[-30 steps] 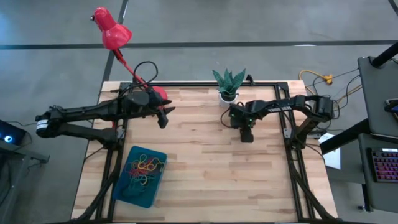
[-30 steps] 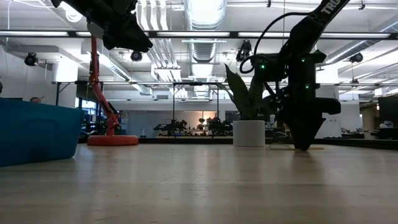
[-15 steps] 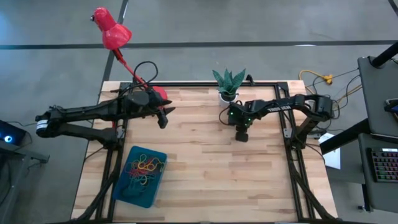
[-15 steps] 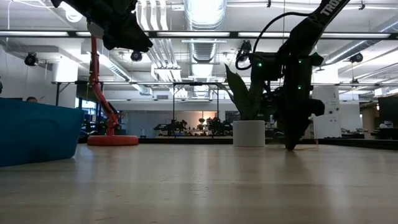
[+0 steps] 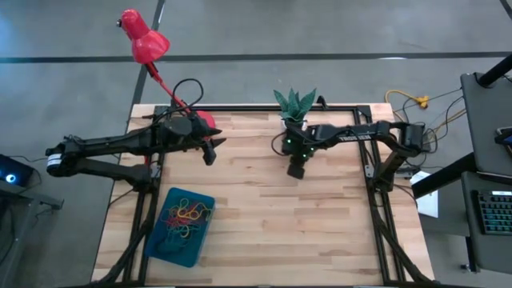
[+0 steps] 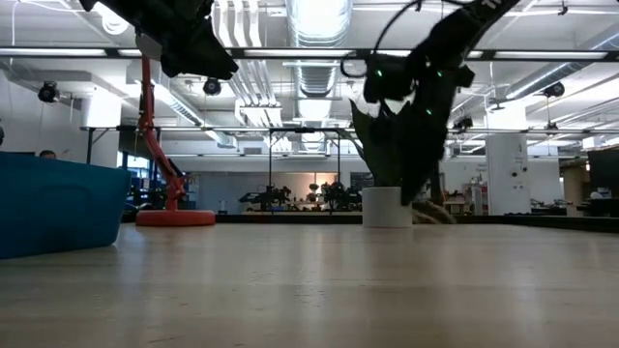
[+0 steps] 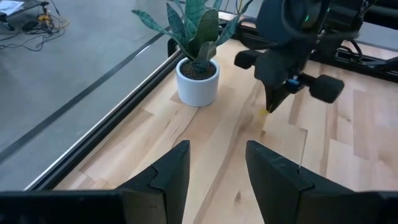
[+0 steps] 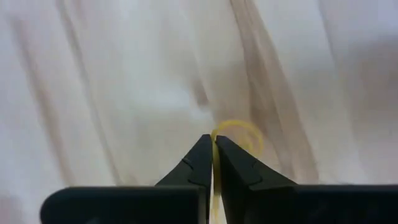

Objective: Pick and place rubber bands into bin
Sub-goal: Put the yellow rubber band into the blue bin

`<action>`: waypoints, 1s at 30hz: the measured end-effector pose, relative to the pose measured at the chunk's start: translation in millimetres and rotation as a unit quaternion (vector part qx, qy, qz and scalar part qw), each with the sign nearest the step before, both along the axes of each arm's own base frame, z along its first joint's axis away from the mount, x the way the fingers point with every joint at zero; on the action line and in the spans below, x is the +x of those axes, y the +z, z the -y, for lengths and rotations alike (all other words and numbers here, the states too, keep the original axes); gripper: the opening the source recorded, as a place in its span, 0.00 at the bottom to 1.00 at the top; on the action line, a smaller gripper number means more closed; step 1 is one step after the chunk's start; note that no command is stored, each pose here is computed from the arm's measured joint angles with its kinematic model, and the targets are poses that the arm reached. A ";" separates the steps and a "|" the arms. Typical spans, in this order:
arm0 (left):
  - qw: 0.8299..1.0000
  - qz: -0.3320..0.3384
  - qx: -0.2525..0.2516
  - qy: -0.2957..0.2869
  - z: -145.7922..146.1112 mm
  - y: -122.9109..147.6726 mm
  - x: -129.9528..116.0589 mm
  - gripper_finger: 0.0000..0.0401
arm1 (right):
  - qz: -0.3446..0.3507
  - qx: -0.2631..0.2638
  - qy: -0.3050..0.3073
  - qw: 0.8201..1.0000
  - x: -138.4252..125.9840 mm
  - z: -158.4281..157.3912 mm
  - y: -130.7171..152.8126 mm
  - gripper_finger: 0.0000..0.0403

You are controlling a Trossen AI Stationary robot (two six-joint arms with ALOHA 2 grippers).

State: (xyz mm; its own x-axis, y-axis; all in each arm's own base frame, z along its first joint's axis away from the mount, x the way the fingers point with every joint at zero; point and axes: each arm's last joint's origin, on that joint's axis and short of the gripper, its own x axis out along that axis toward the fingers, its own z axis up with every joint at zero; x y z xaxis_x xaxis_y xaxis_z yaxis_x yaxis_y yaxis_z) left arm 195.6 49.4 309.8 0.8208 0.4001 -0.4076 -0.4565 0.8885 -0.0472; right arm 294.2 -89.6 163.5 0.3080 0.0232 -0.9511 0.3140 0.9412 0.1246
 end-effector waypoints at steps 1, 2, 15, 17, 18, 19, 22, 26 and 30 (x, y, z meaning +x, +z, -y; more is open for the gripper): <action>1.000 0.000 0.000 0.000 0.0 0.0 0.0 0.35 | 0.012 0.004 0.002 1.000 4.7 -0.8 6.4 0.02; 1.000 0.000 0.000 0.000 0.0 0.0 0.0 0.35 | 0.023 0.004 0.003 1.000 10.0 -2.2 13.1 0.02; 0.999 0.010 0.028 -0.012 2.0 8.3 -8.6 0.35 | 0.194 -0.013 0.058 0.979 81.3 -31.3 111.6 0.02; 0.999 0.019 0.031 -0.013 3.2 12.0 -14.0 0.35 | 0.204 0.017 0.071 0.976 96.7 -37.6 112.8 0.02; 0.999 0.023 0.032 -0.013 4.0 14.0 -17.7 0.35 | 0.208 0.035 0.078 0.974 104.5 -40.4 112.8 0.02; 0.999 0.026 0.033 -0.013 5.0 15.8 -22.3 0.35 | 0.210 0.048 0.088 0.972 113.2 -43.7 111.9 0.02; 0.999 0.014 0.027 -0.013 8.9 17.4 -39.3 0.35 | 0.223 0.059 0.113 0.966 135.1 -46.6 112.2 0.02; 1.000 0.003 0.005 -0.005 13.9 17.4 -62.4 0.35 | 0.247 0.082 0.144 0.955 163.5 -44.7 113.0 0.02; 1.000 0.021 -0.012 0.006 17.8 19.5 -80.3 0.35 | 0.279 0.110 0.166 0.939 198.4 -48.8 113.5 0.02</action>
